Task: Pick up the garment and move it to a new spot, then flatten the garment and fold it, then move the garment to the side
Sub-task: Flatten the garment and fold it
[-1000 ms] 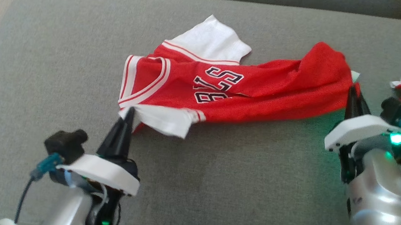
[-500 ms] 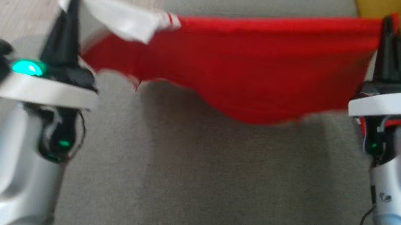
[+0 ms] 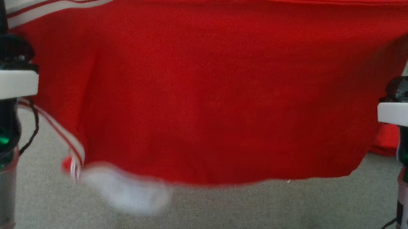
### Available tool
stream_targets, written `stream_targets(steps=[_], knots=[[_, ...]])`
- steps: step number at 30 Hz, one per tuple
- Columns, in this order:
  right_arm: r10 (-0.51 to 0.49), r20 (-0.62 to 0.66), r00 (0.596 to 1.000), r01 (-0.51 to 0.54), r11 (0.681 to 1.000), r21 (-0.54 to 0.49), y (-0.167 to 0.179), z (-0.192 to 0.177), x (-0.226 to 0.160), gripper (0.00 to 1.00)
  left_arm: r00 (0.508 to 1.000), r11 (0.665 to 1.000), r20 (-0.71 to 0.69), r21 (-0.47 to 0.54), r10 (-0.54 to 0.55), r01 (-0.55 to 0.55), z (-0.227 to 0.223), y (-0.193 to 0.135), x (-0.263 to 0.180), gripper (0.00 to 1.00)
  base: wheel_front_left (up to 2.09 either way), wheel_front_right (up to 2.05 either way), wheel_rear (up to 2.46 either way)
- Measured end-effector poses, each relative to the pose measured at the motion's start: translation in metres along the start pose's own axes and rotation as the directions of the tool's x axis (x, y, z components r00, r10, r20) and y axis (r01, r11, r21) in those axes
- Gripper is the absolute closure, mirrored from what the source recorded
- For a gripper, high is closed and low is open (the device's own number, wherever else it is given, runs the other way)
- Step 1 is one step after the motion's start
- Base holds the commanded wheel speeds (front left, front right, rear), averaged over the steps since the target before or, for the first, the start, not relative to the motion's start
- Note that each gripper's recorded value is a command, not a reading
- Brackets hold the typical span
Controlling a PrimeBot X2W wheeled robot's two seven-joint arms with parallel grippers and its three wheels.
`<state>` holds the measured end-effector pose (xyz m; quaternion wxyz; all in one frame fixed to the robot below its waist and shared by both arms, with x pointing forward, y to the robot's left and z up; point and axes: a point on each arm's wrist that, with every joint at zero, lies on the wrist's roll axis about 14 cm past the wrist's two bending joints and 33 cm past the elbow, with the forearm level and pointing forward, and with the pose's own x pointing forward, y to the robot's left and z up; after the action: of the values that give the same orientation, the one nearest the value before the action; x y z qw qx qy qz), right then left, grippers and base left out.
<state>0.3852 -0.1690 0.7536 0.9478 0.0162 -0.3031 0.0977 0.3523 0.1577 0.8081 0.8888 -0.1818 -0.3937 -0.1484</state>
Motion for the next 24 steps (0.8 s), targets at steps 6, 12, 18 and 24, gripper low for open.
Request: stream_targets(steps=[6, 12, 18, 24], knots=[[-0.017, -0.119, 0.993, 0.02, 1.0, 0.023, -0.002, -0.032, 0.007, 1.0, 0.993, 1.0, -0.12, 0.012, 0.019, -0.017, -0.033, 0.02, 0.011, 1.0, 0.0, 0.0, 0.0], [-0.006, -0.209, 0.978, 0.014, 0.999, 0.034, -0.012, -0.084, 0.066, 1.0, 0.978, 1.0, -0.209, 0.027, 0.002, 0.003, -0.089, 0.05, 0.07, 1.0, 0.0, 0.0, 0.0], [0.006, -0.207, 0.978, -0.016, 0.999, -0.044, -0.028, -0.129, 0.144, 1.0, 0.96, 0.988, -0.279, 0.151, 0.014, 0.03, -0.156, 0.094, 0.128, 1.0, 0.0, 0.0, 0.0], [-0.031, -0.161, 0.987, 0.015, 0.994, -0.105, -0.051, -0.157, 0.186, 1.0, 0.975, 0.98, -0.219, 0.199, 0.035, 0.009, -0.177, 0.119, 0.171, 1.0, 0.0, 0.0, 0.0]])
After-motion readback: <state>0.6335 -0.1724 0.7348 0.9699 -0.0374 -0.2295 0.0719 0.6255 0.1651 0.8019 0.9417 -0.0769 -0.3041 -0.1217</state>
